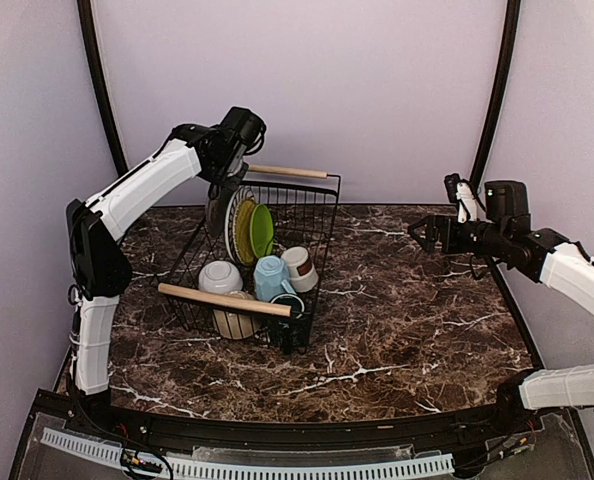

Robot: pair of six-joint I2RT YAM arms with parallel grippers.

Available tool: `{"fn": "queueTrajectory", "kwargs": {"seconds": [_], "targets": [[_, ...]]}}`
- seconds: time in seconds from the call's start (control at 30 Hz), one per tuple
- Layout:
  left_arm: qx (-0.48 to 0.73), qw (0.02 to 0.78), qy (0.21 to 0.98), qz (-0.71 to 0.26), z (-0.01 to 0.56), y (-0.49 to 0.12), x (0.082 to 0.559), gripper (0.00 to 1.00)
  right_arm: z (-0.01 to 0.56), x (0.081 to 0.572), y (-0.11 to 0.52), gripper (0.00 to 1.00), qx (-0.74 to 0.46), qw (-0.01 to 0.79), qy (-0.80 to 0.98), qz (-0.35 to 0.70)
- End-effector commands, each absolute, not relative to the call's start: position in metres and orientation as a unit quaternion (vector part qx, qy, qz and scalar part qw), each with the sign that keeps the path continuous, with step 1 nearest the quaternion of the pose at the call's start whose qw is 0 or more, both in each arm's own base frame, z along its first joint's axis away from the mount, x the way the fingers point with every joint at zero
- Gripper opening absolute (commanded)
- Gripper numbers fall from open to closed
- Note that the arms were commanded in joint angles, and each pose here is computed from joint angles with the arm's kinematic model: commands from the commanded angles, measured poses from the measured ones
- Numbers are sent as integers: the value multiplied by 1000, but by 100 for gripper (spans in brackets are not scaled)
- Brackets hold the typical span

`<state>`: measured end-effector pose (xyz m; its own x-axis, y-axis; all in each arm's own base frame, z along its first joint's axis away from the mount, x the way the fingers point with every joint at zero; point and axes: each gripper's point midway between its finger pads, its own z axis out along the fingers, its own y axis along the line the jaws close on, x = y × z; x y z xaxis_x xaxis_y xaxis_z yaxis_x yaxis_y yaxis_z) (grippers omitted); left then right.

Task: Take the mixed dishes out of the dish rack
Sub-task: Grab the plate from the dish rack.

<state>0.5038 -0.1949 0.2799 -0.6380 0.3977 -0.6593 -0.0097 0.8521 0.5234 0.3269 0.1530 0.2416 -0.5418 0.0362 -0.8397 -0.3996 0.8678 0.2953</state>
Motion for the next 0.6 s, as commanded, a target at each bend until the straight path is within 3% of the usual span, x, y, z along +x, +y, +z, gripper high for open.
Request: {"fn": "queueTrajectory", "kwargs": {"seconds": [0.0,0.37,0.57], "targets": [[67,474,834,273,351,-178,493,1,244,329,158,99,-109,472,840,245],[56,529,808,253,418,-173,461,1,244,330,162,99,-109,466,840,256],[47,564,810,153,449,-177,439,1,243,332,167,99,-109,461,839,269]]}}
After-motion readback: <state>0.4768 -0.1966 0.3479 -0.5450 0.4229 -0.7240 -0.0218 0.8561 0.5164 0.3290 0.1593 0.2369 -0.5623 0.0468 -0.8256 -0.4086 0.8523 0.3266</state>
